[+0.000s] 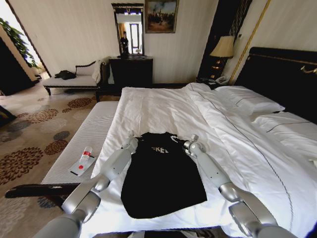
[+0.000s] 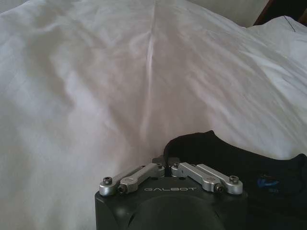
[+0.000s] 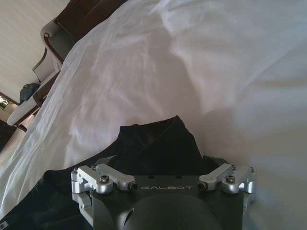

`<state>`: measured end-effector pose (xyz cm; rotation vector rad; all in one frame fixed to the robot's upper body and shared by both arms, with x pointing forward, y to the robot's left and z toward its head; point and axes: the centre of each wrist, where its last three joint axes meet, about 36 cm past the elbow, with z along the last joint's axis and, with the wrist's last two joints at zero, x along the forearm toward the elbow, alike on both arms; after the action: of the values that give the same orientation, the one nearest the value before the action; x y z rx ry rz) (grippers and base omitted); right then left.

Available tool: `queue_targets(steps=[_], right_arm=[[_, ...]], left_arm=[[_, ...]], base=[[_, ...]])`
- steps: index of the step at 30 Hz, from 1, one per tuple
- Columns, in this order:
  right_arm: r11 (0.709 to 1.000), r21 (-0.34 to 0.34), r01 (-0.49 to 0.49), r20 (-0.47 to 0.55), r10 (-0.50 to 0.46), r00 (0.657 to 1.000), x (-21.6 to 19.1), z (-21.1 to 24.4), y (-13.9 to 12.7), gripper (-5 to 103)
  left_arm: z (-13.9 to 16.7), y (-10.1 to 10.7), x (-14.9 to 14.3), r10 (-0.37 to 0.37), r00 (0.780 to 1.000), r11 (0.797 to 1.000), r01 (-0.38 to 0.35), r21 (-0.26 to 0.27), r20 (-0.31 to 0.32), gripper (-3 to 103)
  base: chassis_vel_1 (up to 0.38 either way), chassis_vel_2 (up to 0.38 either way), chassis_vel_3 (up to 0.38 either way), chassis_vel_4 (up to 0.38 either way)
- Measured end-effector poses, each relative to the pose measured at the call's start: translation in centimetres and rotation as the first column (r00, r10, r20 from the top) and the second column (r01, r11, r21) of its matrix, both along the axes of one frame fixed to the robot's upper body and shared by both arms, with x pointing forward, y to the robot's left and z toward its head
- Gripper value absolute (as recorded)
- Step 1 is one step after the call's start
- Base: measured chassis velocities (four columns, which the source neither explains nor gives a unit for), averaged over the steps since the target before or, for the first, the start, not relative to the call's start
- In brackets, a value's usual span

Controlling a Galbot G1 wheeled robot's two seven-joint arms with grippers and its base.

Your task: Fold the clothes on the bed.

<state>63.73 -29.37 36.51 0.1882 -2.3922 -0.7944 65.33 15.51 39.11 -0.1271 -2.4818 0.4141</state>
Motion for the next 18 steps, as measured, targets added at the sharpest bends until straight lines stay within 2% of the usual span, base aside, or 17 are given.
queue_targets(steps=[1, 6, 7, 8, 9, 11, 12, 16, 18], right_arm=[[1.0, 0.0, 0.0, 0.0, 0.0, 1.0, 0.0, 0.0, 0.0, 102], [1.0, -0.023, 0.006, 0.005, -0.006, 1.0, 0.3, 0.2, -1.1, 78], [1.0, -0.023, 0.006, 0.005, -0.006, 1.0, 0.3, 0.2, -1.1, 78], [0.999, -0.031, 0.007, 0.007, -0.007, 1.0, 0.2, 0.1, -1.2, 72], [0.999, -0.043, 0.01, 0.009, -0.01, 1.0, 0.2, 0.0, -1.3, 72], [0.998, -0.065, 0.017, 0.014, -0.016, 1.0, 0.1, -0.3, -1.5, 61], [0.998, -0.065, 0.017, 0.014, -0.016, 1.0, 0.1, -0.3, -1.5, 61], [0.997, -0.076, 0.019, 0.014, -0.018, 1.0, 0.2, -0.5, -1.6, 39], [0.997, -0.077, 0.019, 0.014, -0.018, 1.0, 0.2, -0.5, -1.5, 39]], left_arm=[[0.0, 0.0, 0.0, 0.0, 1.0, 1.0, 0.0, 0.0, 0.0, 1], [0.2, -0.1, -0.2, -0.005, 1.0, 1.0, 0.005, 0.0, 0.004, 1], [0.2, -0.1, -0.2, -0.005, 1.0, 1.0, 0.005, 0.0, 0.004, 1], [0.2, -0.1, -0.2, -0.006, 1.0, 1.0, 0.006, 0.001, 0.004, 1], [0.1, -0.1, -0.2, -0.006, 1.0, 1.0, 0.006, 0.001, 0.003, 1], [0.0, 0.0, -0.3, -0.004, 1.0, 1.0, 0.004, 0.005, 0.004, 1], [0.0, 0.0, -0.3, -0.004, 1.0, 1.0, 0.004, 0.005, 0.004, 1], [-0.2, 0.1, -0.3, 0.002, 1.0, 1.0, -0.002, 0.01, 0.003, 1], [-0.2, 0.2, -0.3, 0.003, 1.0, 1.0, -0.003, 0.011, 0.003, 1]], base=[[0.0, 0.0, 0.0, 0.0], [0.0, 0.0, 0.0, 0.0], [0.0, 0.0, 0.0, 0.0], [0.0, 0.0, 0.0, 0.0], [0.0, 0.0, 0.0, 0.0], [0.0, 0.0, 0.0, 0.0], [0.0, 0.0, 0.0, 0.0], [0.0, 0.0, 0.0, 0.0], [0.0, 0.0, 0.0, 0.0]])
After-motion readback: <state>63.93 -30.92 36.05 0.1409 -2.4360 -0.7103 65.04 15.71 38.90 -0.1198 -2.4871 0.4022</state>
